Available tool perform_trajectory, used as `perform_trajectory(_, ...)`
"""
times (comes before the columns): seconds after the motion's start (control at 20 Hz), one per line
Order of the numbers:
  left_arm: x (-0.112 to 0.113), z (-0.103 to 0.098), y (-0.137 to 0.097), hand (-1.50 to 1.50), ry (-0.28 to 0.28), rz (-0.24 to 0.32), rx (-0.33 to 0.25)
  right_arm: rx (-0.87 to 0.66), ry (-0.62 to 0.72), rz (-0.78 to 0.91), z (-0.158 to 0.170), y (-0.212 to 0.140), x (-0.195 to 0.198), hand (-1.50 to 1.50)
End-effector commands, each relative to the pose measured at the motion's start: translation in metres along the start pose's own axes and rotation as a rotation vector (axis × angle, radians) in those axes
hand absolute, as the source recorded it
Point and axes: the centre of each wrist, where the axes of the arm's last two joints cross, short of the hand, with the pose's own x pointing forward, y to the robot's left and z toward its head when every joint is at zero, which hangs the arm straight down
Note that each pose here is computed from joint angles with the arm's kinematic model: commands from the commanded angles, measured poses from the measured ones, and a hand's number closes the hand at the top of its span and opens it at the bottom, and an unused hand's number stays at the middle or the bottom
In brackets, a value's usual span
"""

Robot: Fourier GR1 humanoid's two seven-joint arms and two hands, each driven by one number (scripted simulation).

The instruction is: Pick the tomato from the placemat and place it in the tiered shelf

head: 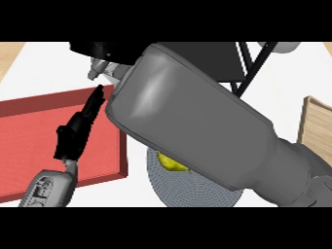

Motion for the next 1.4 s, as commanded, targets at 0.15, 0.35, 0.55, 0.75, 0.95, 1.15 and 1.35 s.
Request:
perform_trajectory(0.15, 0.016, -0.004, 0.011, 0.00, 0.003, 0.003, 0.022, -0.044, 0.141, 0.125, -0.011, 0.008, 0.000, 1.50)
perform_trajectory(0.35, 0.005, -0.002, 0.004, 0.00, 0.000, -0.009, 0.025, -0.044, 0.143, 0.130, -0.025, 0.010, -0.006, 1.50)
perform_trajectory(0.55, 0.012, -0.008, -0.008, 0.00, -0.011, -0.009, 0.006, -0.109, 0.117, 0.183, -0.031, 0.033, -0.014, 1.50)
perform_trajectory(0.75, 0.011, 0.002, 0.009, 0.00, -0.012, 0.001, 0.005, -0.065, 0.019, 0.239, -0.043, 0.059, -0.046, 1.50)
perform_trajectory(0.95, 0.015, -0.003, -0.003, 0.00, -0.021, 0.013, -0.005, -0.123, 0.099, 0.221, -0.049, 0.060, -0.041, 1.50)
perform_trajectory(1.15, 0.015, 0.006, -0.001, 0.00, -0.038, -0.008, -0.013, -0.167, 0.147, -0.083, -0.052, 0.063, -0.081, 1.50)
perform_trajectory(1.35, 0.006, 0.001, 0.003, 0.00, -0.013, 0.005, 0.006, -0.180, 0.124, -0.122, -0.059, 0.061, -0.080, 1.50)
